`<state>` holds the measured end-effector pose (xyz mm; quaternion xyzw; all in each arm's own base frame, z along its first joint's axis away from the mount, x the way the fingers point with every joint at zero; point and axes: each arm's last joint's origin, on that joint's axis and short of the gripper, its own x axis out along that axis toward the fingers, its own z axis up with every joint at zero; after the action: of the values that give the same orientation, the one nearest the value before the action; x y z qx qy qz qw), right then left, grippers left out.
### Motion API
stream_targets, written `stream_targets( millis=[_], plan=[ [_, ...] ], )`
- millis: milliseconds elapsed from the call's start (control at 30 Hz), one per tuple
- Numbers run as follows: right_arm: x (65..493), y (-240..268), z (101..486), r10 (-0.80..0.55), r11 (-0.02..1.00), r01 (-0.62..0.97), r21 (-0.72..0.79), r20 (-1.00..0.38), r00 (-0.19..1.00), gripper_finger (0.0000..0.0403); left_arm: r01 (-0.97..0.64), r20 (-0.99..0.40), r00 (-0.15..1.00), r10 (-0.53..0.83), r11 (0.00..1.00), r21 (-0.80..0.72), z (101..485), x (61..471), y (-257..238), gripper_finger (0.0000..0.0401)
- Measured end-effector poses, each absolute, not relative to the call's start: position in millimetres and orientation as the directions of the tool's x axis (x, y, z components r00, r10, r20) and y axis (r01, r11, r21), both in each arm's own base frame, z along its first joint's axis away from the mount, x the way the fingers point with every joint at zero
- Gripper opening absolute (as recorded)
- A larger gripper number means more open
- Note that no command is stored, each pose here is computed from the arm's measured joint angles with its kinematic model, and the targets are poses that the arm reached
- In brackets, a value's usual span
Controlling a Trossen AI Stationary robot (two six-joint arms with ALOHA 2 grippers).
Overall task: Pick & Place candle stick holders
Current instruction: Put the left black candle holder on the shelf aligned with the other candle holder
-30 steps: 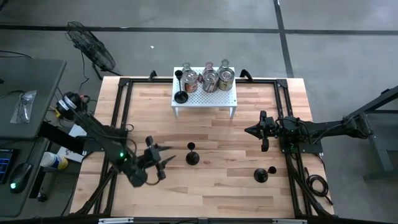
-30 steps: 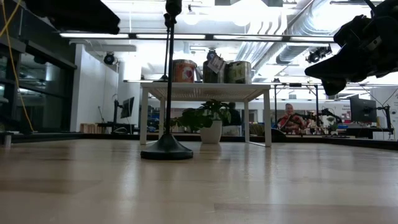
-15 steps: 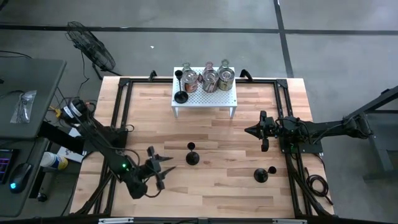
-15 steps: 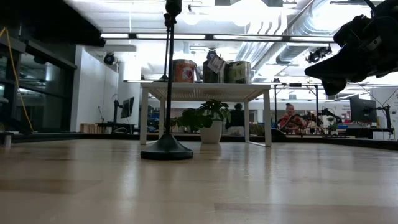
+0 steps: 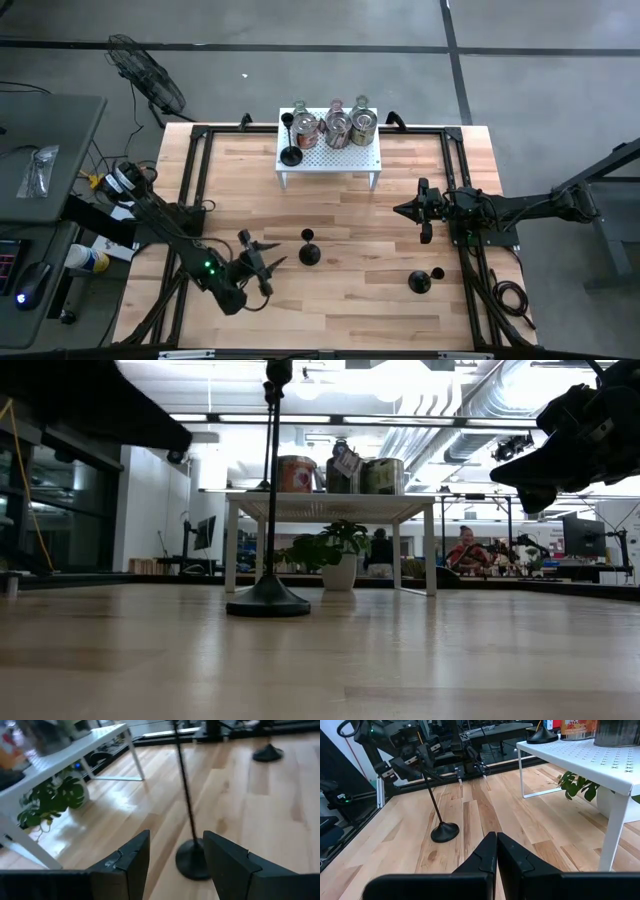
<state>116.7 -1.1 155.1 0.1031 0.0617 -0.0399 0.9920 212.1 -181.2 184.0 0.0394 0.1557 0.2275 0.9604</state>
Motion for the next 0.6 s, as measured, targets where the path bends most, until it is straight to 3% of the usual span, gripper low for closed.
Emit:
stream_targets(
  millis=[300, 600],
  plan=[
    [116.7, -1.1, 155.1, -0.066, 0.976, 0.092, 0.199, -0.131, 0.989, 0.0004, -0.548, -0.25, 0.815, 0.523, 0.836, -0.039, 176.1, 243.1, -165.8, 0.0178],
    [116.7, -1.1, 155.0, -0.066, 0.976, 0.092, 0.199, -0.131, 0.989, 0.0004, -0.505, -0.212, 0.845, 0.49, 0.863, -0.018, 167.0, 262.7, -170.7, 0.0178]
  ],
)
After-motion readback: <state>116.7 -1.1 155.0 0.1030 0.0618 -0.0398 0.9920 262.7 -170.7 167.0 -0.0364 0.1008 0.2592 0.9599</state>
